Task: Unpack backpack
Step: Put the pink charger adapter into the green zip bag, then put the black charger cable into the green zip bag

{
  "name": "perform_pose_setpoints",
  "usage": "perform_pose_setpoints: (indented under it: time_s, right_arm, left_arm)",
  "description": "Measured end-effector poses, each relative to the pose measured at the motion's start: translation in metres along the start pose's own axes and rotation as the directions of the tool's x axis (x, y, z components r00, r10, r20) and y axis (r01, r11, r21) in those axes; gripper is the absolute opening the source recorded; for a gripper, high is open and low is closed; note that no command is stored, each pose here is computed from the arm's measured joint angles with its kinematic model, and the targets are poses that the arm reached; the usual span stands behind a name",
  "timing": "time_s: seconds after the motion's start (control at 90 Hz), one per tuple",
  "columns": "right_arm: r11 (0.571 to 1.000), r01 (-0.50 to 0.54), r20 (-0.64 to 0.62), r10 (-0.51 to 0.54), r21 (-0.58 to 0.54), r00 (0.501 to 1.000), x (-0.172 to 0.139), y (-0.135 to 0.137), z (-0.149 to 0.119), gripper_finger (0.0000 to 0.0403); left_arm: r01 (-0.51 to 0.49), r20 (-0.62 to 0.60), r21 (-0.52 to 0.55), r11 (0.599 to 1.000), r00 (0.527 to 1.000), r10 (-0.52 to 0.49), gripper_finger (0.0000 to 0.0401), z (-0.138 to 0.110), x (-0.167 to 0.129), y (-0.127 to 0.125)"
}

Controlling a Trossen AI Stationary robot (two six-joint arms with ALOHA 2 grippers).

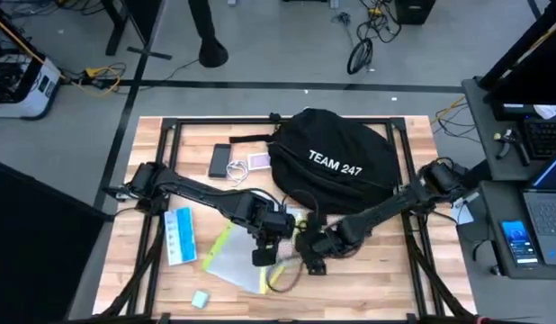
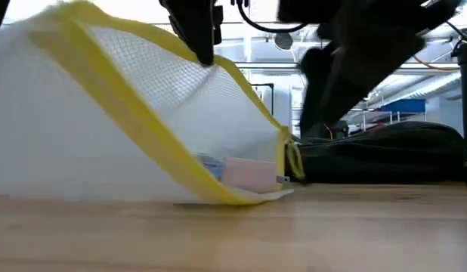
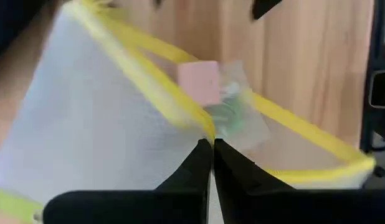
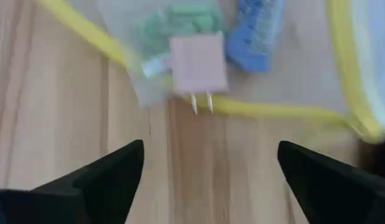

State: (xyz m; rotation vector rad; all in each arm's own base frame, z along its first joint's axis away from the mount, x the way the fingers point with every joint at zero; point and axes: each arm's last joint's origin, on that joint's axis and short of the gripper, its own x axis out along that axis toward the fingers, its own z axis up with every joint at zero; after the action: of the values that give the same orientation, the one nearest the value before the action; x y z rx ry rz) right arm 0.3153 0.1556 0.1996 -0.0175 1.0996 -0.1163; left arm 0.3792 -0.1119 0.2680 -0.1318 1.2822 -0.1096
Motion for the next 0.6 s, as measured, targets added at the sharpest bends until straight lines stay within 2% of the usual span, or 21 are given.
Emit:
perform_pose_setpoints:
  time_s: [0.1,0.167,0.233,0.344,0.433,0.6]
  right_arm:
    - [0.988,0.134,-0.04,-0.131,0.077,0.991,-0.02,-0.001,-0.016,0.0334]
    - [0.962,0.215,-0.122,-0.196,0.169,0.973,-0.028,-0.006,-0.028,0.0331]
    - [0.909,0.33,-0.232,-0.274,0.254,0.933,-0.034,-0.012,-0.041,0.0331]
    - [0.793,0.493,-0.351,-0.376,0.356,0.858,-0.041,-0.023,-0.055,0.0331]
    - [0.728,0.546,-0.413,-0.384,0.416,0.826,-0.038,-0.027,-0.063,0.0331]
    - [0.65,0.591,-0.49,-0.361,0.478,0.793,-0.021,-0.034,-0.084,0.0331]
  left_arm:
    - [0.003,0.012,0.012,1.0,1.0,-0.003,0.0,0.001,0.0,-0.002]
    - [0.005,0.02,0.013,1.0,1.0,-0.006,0.0,0.002,0.0,-0.002]
    - [0.003,0.021,0.012,1.0,1.0,-0.004,0.0,0.002,0.0,-0.001]
    - [0.0,0.027,0.012,1.0,1.0,0.0,0.0,0.002,0.0,-0.001]
    - [0.003,0.04,0.014,1.0,0.999,-0.004,0.0,0.004,0.0,-0.001]
    - [0.005,0.047,0.014,1.0,0.999,-0.006,0.0,0.004,0.0,-0.001]
